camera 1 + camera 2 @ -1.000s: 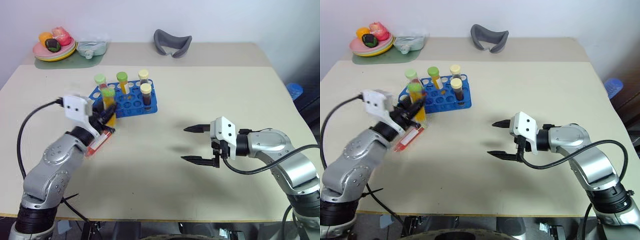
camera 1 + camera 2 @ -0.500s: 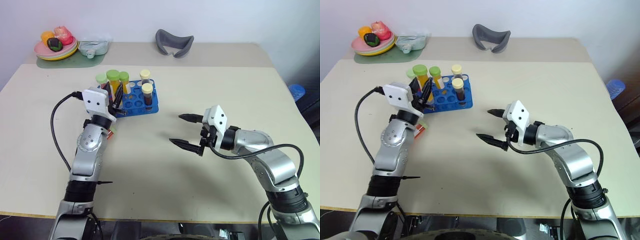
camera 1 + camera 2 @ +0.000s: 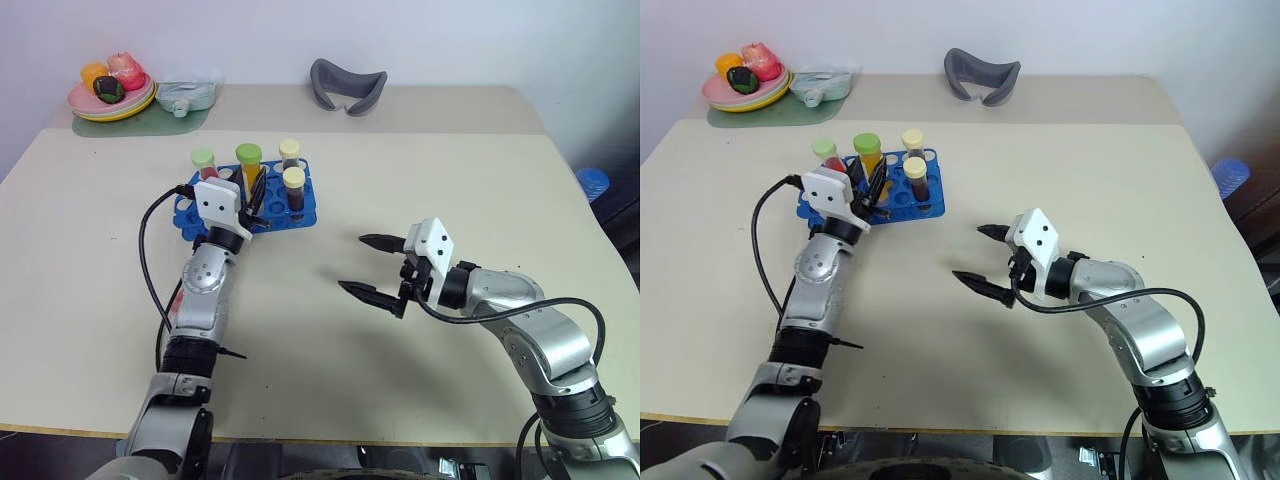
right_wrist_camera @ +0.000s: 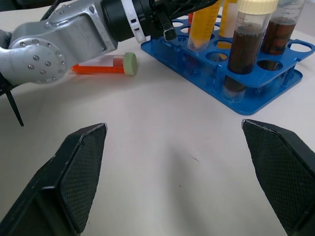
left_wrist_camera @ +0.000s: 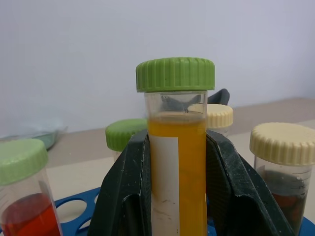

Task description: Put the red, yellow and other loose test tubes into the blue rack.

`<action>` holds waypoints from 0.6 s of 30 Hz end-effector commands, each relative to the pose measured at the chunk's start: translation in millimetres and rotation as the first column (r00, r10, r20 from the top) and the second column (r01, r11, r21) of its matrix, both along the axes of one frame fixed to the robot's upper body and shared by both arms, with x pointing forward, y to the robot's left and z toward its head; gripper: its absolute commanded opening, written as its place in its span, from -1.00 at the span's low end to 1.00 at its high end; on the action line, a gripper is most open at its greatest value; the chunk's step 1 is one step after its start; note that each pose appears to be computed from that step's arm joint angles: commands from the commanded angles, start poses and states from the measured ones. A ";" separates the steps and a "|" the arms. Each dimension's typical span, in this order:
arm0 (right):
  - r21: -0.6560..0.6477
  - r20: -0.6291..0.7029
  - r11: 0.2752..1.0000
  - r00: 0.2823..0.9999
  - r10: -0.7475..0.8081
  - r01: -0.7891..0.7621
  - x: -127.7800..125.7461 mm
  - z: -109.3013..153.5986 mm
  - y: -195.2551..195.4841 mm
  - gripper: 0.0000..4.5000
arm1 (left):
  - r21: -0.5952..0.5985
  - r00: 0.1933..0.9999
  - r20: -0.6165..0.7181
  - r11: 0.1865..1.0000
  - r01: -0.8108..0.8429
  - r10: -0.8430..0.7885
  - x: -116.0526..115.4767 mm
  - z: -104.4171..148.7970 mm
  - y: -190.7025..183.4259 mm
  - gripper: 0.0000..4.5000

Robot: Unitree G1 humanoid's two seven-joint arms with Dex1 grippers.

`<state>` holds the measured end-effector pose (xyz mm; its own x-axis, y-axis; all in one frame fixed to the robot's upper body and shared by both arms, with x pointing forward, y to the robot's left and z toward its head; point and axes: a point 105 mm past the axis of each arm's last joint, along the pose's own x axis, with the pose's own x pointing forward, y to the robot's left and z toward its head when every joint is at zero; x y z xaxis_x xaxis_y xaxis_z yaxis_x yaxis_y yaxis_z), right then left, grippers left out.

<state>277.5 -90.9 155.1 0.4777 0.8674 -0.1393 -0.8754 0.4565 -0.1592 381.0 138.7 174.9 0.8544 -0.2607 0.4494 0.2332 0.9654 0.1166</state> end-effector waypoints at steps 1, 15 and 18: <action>0.019 0.051 1.000 0.999 0.013 -0.014 -4.8 12.8 1.5 1.00 | -0.013 0.999 0.047 1.000 -0.012 0.013 -0.7 8.7 1.9 -0.61; 0.029 0.054 0.999 0.998 0.026 -0.028 -5.8 14.8 5.7 1.00 | -0.024 0.999 0.032 1.000 -0.010 0.011 -6.5 0.5 5.5 0.69; 0.030 0.055 0.999 0.998 0.026 -0.028 -6.2 14.9 6.1 1.00 | -0.028 0.999 0.032 1.000 -0.012 0.013 -12.9 4.5 11.8 0.98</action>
<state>277.6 -90.4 155.2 0.4794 0.8669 -0.1370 -0.8746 0.4589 -0.1563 374.6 143.3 162.1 0.8667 -0.2469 0.4335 0.2300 0.9688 0.0921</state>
